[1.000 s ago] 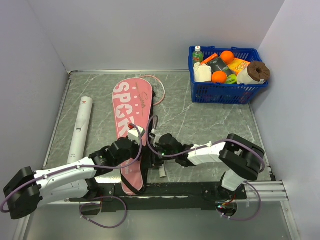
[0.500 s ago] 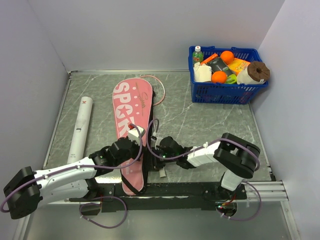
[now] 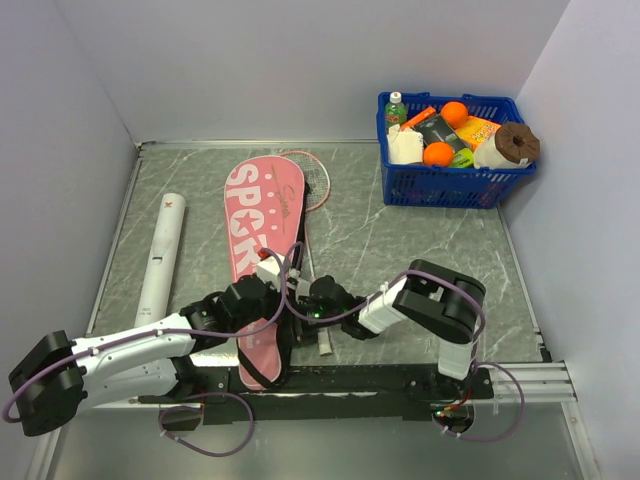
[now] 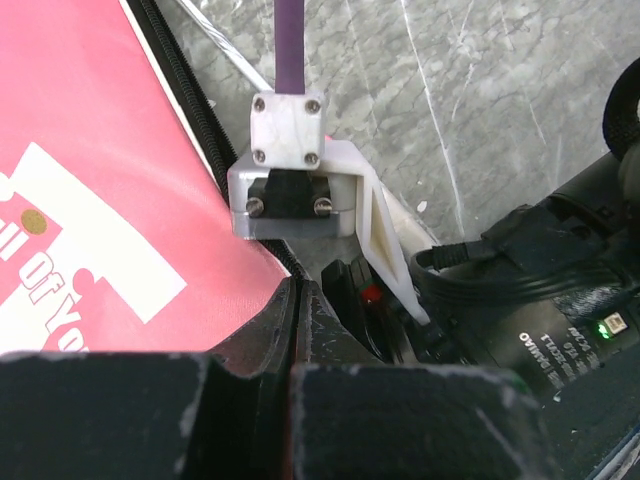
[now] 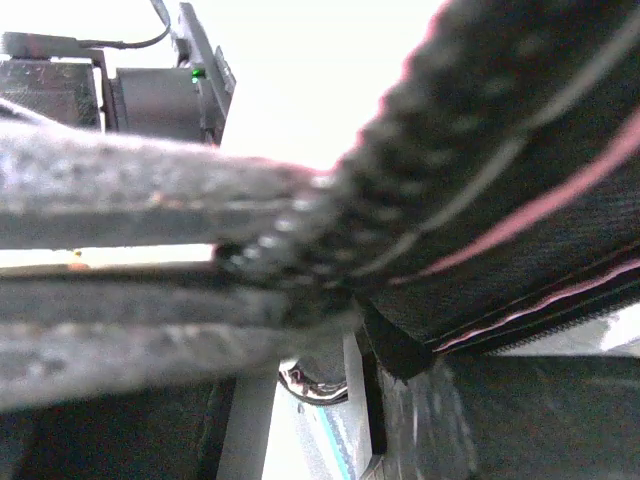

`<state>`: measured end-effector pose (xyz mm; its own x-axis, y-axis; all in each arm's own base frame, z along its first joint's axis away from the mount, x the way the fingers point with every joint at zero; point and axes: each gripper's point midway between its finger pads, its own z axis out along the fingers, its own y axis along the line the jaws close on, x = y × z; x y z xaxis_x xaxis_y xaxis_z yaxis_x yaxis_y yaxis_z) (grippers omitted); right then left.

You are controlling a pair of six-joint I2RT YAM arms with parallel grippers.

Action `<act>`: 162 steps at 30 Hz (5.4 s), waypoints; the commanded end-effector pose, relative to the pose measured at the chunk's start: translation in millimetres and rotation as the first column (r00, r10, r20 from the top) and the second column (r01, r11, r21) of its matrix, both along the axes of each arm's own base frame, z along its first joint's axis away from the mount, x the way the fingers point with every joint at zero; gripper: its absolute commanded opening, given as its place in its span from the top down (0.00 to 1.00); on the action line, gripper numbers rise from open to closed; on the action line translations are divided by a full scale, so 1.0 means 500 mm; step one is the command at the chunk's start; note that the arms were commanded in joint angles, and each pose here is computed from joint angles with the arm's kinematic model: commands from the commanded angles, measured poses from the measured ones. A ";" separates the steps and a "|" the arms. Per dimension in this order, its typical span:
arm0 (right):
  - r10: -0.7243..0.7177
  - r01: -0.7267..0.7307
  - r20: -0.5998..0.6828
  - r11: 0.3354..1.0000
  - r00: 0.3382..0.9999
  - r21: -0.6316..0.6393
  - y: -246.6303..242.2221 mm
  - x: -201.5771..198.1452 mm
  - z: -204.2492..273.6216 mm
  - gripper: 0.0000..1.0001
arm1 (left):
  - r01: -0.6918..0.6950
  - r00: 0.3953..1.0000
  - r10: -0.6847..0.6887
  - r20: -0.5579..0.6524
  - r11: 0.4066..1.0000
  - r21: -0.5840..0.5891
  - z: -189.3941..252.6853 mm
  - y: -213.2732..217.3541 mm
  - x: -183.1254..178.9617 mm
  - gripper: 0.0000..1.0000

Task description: Pack up the badminton gear

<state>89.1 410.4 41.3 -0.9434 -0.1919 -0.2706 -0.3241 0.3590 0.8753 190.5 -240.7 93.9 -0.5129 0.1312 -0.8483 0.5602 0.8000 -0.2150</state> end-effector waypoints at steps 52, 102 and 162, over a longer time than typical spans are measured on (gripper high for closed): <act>-0.237 0.555 0.539 0.614 0.808 -0.562 -0.178 0.576 -0.017 0.49 | -0.390 0.916 0.392 0.082 0.920 -0.048 0.084 0.070 0.092 0.99; -0.248 0.522 0.471 0.566 0.846 -0.638 -0.482 0.061 0.139 1.00 | -0.402 0.909 0.411 0.074 0.909 -0.111 0.140 0.038 0.163 0.99; -0.326 0.484 0.506 0.847 0.798 -0.218 0.005 0.601 0.109 1.00 | -0.251 0.968 0.248 -0.046 0.966 -0.066 0.064 -0.036 0.082 0.99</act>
<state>367.5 369.9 50.7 -0.8032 -0.0634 -0.5923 -0.3338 0.8714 0.3595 231.5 -244.0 114.8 -0.5695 -0.0325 -0.8214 0.2996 0.9223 -0.2442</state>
